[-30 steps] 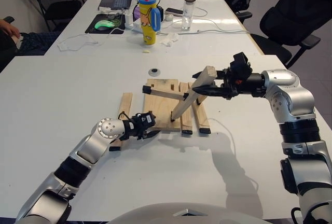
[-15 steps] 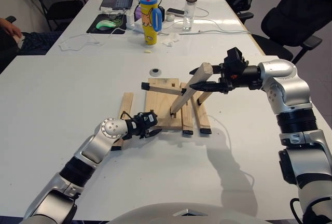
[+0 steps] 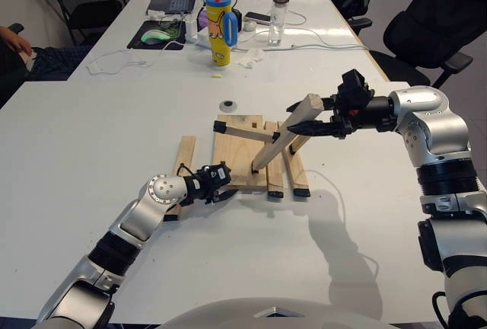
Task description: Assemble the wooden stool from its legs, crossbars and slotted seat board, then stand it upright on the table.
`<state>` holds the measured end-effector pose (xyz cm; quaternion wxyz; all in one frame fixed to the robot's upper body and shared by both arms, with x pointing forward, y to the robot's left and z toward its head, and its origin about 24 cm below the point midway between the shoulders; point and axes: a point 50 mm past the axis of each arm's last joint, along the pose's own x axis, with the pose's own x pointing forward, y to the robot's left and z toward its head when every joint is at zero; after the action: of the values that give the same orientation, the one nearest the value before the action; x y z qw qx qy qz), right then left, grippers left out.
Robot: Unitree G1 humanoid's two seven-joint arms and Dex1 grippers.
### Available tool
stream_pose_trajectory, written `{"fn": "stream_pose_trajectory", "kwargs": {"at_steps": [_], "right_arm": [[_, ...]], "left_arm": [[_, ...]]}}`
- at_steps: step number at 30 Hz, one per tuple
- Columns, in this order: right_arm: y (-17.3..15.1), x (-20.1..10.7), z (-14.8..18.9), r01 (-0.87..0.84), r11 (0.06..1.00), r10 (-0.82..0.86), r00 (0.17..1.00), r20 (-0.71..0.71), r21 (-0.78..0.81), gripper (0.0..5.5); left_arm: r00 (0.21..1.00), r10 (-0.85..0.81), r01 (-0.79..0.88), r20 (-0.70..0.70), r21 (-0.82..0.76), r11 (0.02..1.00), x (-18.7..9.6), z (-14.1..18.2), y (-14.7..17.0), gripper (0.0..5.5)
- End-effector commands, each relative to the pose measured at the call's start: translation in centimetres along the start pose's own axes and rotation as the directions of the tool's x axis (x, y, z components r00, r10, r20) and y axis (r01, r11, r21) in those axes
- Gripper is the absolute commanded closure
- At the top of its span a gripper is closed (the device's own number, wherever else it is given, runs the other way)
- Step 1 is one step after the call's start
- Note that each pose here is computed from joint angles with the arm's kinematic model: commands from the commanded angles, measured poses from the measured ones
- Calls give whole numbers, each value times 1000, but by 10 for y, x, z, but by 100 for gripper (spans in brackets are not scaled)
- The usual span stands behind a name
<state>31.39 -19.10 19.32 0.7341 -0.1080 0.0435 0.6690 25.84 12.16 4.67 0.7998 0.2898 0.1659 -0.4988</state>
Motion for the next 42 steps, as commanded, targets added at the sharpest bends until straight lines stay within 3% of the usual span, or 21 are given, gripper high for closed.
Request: {"fn": "stream_pose_trajectory", "kwargs": {"at_steps": [1, 14, 22, 29, 30, 33, 37, 42], "right_arm": [[4, -3, -4, -5, 1000, 6, 999, -39, 16, 346], [-4, 9, -12, -30, 999, 23, 986, -163, -41, 346], [-5, 37, -7, -82, 994, 73, 988, -133, -68, 346], [-11, 44, -19, -17, 994, 2, 990, -139, -108, 346], [-15, 43, -14, 28, 992, -42, 993, -111, -127, 309], [-24, 38, 1, 122, 976, -130, 991, -34, -183, 269], [-27, 17, 9, 233, 945, -248, 968, -39, -231, 211], [-17, -27, 14, 407, 879, -436, 897, -72, -248, 207]], "left_arm": [[989, -76, 65, -128, -89, 994, 4, -31, -18, 251], [989, -82, 71, -126, -89, 993, 6, -29, -19, 251], [987, -64, 51, -149, -86, 995, 16, -27, -22, 251], [979, -56, 33, -197, -118, 992, 22, -30, -31, 251], [976, -45, 16, -214, -131, 991, 22, -32, -31, 251], [965, -12, -30, -260, -156, 987, 23, -37, -33, 251], [955, 16, -79, -295, -202, 976, 23, -39, -37, 251], [925, 22, -124, -379, -246, 961, 17, -51, -47, 251]]}}
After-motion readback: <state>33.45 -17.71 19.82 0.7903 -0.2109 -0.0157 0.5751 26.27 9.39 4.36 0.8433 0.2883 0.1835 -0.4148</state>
